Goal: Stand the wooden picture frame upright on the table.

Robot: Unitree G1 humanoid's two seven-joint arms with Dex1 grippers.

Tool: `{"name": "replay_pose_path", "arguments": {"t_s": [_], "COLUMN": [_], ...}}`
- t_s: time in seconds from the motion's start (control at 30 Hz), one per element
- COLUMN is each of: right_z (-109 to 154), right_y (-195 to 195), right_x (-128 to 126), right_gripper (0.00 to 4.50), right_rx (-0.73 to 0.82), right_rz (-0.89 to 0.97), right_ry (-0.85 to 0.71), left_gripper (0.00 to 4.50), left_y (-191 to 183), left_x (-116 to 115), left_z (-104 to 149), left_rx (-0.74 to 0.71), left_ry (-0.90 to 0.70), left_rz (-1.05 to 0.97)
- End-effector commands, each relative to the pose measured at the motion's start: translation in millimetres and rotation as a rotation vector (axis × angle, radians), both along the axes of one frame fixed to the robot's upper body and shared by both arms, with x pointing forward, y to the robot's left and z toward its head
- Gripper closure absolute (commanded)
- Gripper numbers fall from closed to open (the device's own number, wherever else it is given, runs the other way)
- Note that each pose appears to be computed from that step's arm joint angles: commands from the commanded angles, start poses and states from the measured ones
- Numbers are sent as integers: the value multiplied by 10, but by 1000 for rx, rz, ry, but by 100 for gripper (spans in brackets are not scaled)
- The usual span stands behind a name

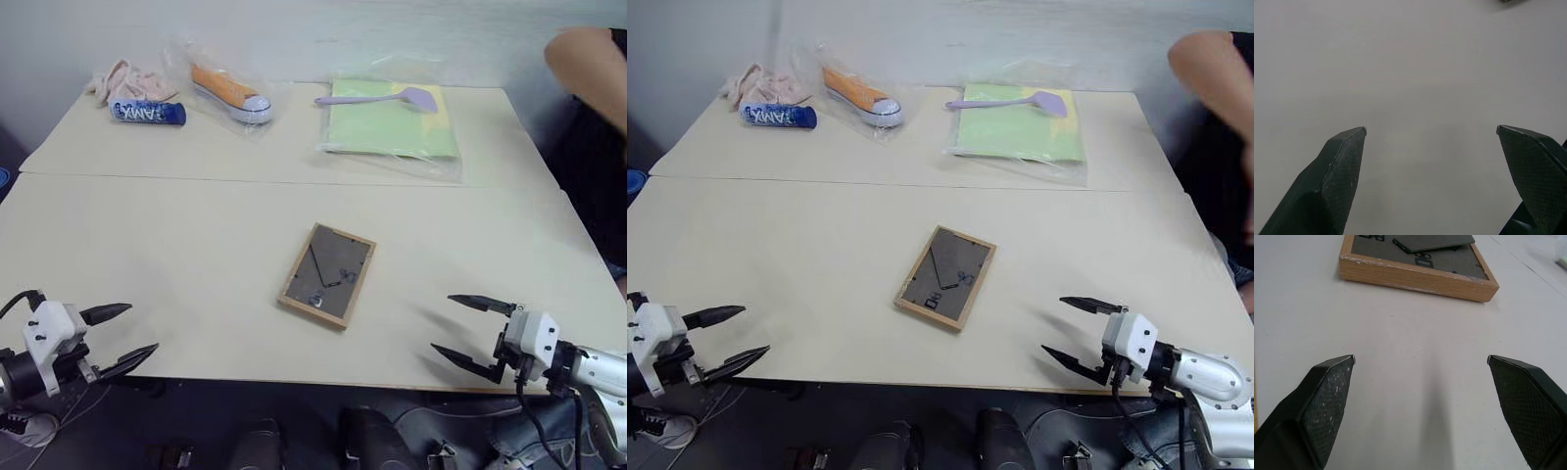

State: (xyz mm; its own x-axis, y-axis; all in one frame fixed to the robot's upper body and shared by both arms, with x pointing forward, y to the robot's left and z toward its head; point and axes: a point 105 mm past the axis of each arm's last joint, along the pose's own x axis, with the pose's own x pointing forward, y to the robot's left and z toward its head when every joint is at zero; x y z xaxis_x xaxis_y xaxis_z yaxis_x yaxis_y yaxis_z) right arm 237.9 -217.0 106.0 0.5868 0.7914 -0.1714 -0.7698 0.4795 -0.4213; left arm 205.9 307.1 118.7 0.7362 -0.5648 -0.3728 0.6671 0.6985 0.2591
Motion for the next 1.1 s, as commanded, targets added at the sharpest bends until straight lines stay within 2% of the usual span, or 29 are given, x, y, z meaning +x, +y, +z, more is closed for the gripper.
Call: {"name": "replay_pose_path", "arguments": {"t_s": [0.03, 0.13, 0.17, 0.27, 0.47, 0.6, 0.67, 0.73, 0.87, 1.1], "right_z": [62, 121, 170, 214, 4, -65, -78, -71, 36, 72], "right_y": [31, 163, 262, 465, 648, 718, 766, 825, 926, 928], "right_x": [54, 84, 96, 148, 359, 507, 555, 587, 701, 763], "right_gripper": [3, 3, 20, 93, 304, 444, 450, 450, 450, 450], "right_rx": [26, 70, 102, 104, 14, -43, -46, -46, -35, -44], "right_rz": [-19, 4, 29, 68, 30, 1, 0, 10, 9, 12], "right_ry": [-30, -29, -25, -7, 37, 20, 26, 26, -15, -14], "left_gripper": [0, 0, 0, 56, 245, 372, 428, 428, 428, 428], "left_y": [-33, -156, -278, -518, -1002, -1352, -1506, -1627, -1904, -1979], "left_x": [31, 118, 188, 450, 996, 1228, 1298, 1303, 1152, 961], "left_z": [65, 106, 162, 286, 151, -2, -81, -126, -252, -304], "left_rx": [-13, -49, -77, -105, -62, -50, -46, -45, -35, -95], "left_ry": [-38, -27, -42, -99, -107, -77, -55, -44, 1, 20], "left_rz": [-4, -17, -50, -74, -125, -188, -216, -257, -376, -383]}}
